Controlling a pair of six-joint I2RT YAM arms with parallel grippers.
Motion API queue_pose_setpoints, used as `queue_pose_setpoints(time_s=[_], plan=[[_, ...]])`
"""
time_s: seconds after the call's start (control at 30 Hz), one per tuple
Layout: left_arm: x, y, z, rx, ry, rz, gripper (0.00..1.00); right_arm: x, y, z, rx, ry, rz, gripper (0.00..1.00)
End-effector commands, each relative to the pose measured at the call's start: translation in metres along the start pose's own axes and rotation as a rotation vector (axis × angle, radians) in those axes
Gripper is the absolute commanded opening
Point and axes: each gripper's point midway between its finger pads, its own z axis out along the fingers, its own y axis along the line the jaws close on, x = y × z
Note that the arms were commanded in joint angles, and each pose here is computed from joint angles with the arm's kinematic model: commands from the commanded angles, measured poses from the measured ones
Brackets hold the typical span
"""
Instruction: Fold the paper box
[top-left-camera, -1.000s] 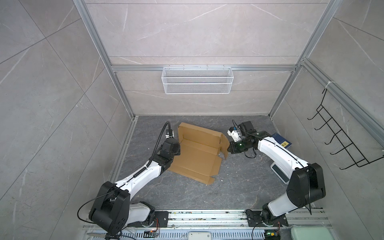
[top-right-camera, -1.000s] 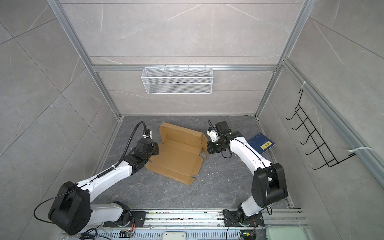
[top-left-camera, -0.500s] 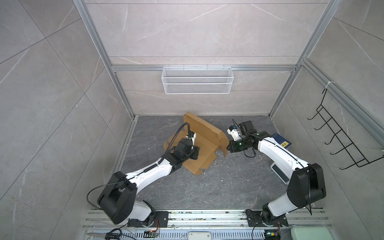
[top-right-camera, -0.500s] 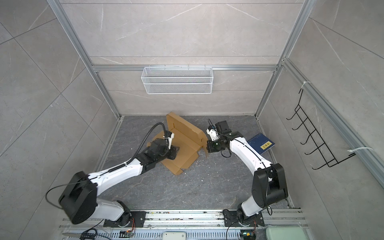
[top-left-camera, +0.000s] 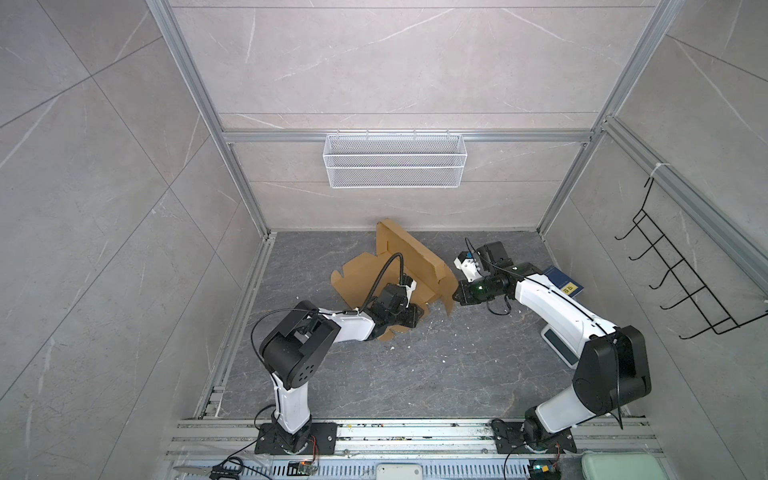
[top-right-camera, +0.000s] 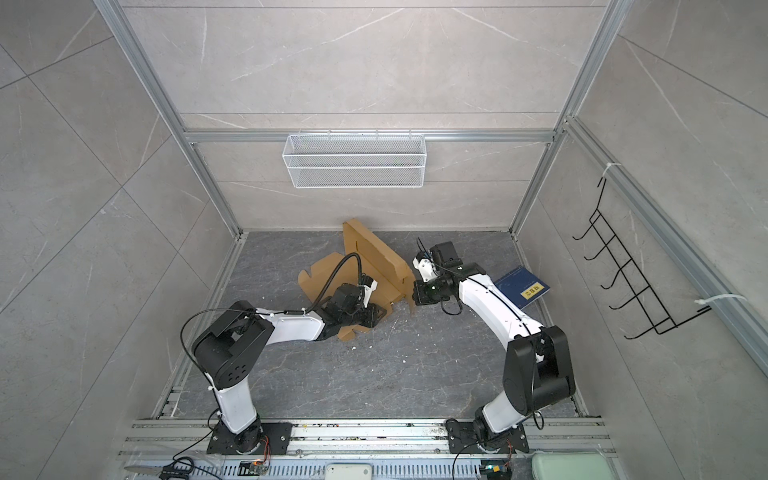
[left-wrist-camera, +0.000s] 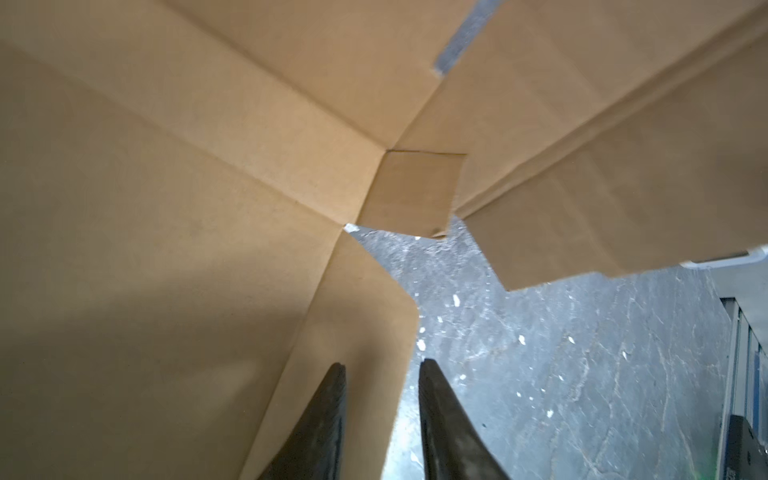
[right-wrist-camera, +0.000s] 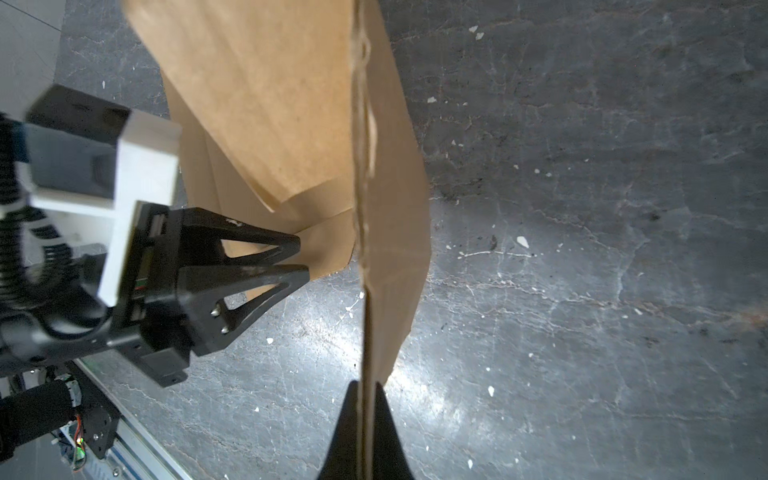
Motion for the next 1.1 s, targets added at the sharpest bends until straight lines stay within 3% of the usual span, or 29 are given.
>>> queue_pose_setpoints(time_s=[0.0, 0.2, 0.4, 0.7, 0.87, 1.07], plan=[[-0.007, -0.002, 0.006, 0.044, -0.018, -0.025, 0.30, -0.015, 0.013, -0.002, -0.064, -0.049, 0.043, 0.00], [0.012, 0.013, 0.008, 0.011, 0.030, -0.039, 0.21, -0.028, 0.027, -0.004, -0.159, -0.120, 0.174, 0.00], [0.017, 0.016, 0.009, 0.009, 0.039, -0.046, 0.19, -0.038, 0.033, -0.005, -0.187, -0.174, 0.251, 0.00], [0.017, 0.015, 0.013, 0.021, 0.039, -0.049, 0.19, -0.033, 0.038, 0.004, -0.149, -0.203, 0.299, 0.00], [0.017, 0.015, 0.014, 0.025, 0.037, -0.049, 0.18, -0.025, 0.035, 0.002, -0.034, -0.237, 0.297, 0.01], [0.017, 0.014, 0.015, 0.033, 0.035, -0.053, 0.18, -0.021, 0.047, 0.002, 0.014, -0.290, 0.334, 0.02]])
